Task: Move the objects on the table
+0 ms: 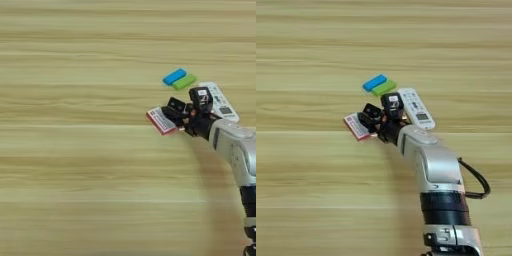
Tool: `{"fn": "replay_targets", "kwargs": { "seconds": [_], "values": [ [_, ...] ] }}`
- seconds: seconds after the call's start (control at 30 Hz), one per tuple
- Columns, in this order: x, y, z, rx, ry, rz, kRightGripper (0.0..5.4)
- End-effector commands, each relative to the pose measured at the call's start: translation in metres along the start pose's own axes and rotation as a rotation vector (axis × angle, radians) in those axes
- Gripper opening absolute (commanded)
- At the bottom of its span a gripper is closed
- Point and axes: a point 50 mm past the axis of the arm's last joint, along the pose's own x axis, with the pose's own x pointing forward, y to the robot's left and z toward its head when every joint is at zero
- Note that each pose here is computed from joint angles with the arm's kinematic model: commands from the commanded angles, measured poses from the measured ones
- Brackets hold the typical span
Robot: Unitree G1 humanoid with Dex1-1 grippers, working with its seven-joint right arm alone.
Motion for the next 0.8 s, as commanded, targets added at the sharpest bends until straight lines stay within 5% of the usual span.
{"fn": "replay_targets", "kwargs": {
  "seconds": [0.03,0.8],
  "values": [
    [-0.0044,0.0064,0.0292,-0.103,-0.105,0.032,3.19],
    [-0.003,0.0125,0.0193,-0.181,-0.049,0.059,3.19]
  ]
}}
